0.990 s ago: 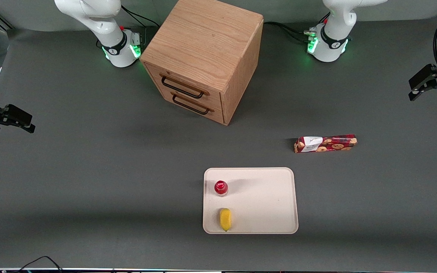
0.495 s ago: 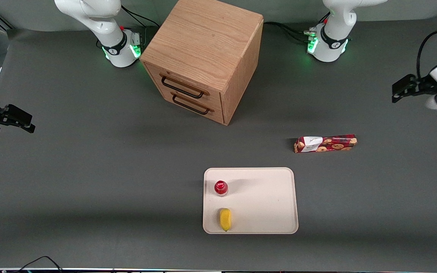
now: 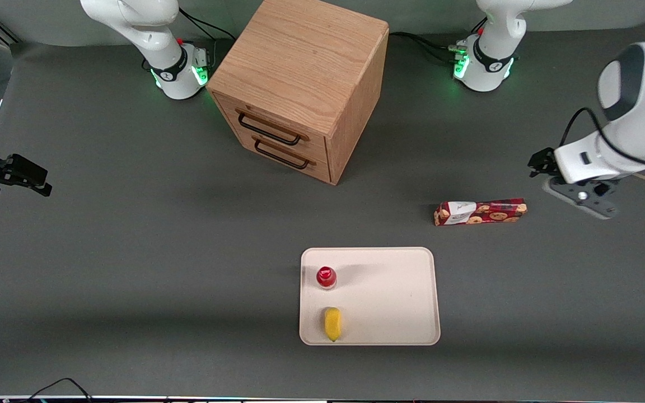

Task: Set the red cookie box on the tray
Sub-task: 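Move the left gripper down over the red cookie box and close it, then lift the cookie box with the left gripper, tilting it upright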

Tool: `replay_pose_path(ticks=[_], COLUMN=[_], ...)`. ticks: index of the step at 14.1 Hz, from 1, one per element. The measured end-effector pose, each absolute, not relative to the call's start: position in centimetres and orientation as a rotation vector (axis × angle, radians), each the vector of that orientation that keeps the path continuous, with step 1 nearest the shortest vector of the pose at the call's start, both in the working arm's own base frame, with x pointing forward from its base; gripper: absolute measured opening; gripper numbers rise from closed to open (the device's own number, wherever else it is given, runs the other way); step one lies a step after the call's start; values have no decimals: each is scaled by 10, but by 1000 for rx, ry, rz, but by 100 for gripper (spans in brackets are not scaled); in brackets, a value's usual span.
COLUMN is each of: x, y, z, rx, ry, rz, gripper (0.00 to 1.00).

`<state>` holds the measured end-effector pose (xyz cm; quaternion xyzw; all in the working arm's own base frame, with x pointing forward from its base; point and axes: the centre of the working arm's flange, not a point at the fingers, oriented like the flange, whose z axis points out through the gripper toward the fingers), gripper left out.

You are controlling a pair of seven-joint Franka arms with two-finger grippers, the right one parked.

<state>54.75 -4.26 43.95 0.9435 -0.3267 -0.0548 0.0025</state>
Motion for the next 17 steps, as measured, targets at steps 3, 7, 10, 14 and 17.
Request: replay_pose_path(ticks=[3,7,10,14,17], x=[535,518,510,512,514], y=[-61,-65,-69,-83,-91], z=[397,337,294,252,236], rx=[2802,2656,2586,2533,2498], ry=[-1359,-1610,-1734,-1795,-1845], rz=[-190,-155,-81,-40,-4], gripper=[100,100,100,100,100])
